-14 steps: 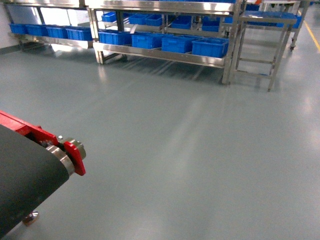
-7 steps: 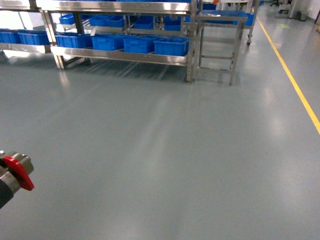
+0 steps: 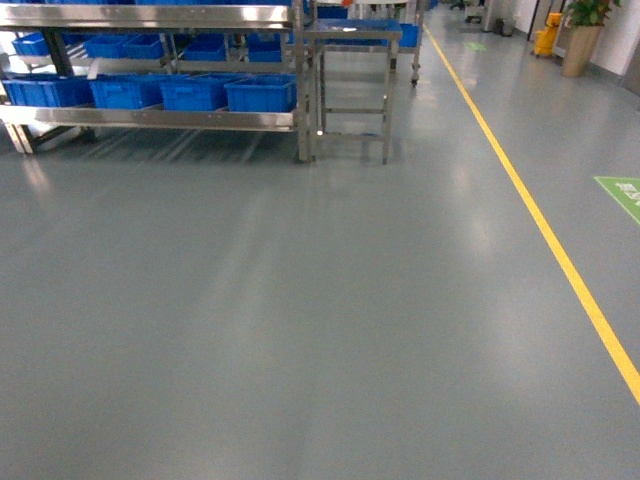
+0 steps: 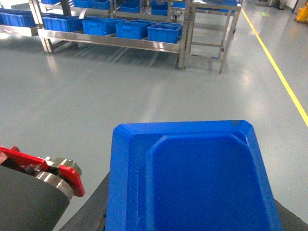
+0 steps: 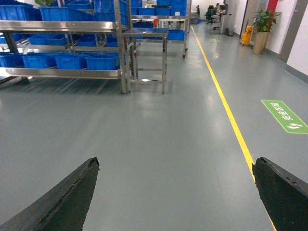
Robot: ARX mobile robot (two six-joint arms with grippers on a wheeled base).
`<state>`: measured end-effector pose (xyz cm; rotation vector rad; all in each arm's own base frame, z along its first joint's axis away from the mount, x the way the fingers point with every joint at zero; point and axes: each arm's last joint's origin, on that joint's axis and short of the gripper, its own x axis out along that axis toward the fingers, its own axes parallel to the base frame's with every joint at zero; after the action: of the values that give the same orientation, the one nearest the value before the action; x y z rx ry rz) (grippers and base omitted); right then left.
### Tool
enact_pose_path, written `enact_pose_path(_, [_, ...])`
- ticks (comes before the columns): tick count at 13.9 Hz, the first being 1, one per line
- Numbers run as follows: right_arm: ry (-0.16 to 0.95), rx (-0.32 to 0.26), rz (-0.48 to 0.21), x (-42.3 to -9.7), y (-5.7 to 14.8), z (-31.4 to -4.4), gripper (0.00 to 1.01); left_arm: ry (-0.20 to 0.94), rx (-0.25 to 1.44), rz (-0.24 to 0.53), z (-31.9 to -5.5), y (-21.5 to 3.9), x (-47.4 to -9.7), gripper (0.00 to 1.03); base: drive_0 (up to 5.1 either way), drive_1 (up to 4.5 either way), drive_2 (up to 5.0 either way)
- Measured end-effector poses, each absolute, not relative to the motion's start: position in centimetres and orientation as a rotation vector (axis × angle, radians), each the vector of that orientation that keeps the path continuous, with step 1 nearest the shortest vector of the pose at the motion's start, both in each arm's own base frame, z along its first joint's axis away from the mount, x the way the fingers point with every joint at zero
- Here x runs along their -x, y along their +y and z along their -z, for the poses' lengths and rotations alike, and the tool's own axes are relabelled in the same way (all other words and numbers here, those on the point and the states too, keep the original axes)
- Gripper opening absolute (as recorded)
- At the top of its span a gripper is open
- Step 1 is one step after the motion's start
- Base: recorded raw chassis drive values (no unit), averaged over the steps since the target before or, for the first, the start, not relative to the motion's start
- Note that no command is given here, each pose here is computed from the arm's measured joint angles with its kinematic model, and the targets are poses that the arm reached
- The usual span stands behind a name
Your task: Pick blue part to blue bin on bottom shelf
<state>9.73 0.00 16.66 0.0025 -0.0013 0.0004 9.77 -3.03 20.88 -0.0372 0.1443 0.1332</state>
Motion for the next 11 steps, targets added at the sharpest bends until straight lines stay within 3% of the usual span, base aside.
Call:
enact_pose_path(6, [-0.002, -0.003, 0.004, -9.73, -0.02, -16.66, 0.98, 0.146, 0.036, -0.133, -20.86, -3.04, -9.78, 0.43, -1.3, -1.27, -1.3])
enact_pose_path(11, [-0.002, -0.003, 0.000, -9.73, 0.00, -16.67, 0.98, 0.142, 0.038, -0.136, -20.90, -3.01, -9.75, 0.43, 0.0, 4.32, -4.3])
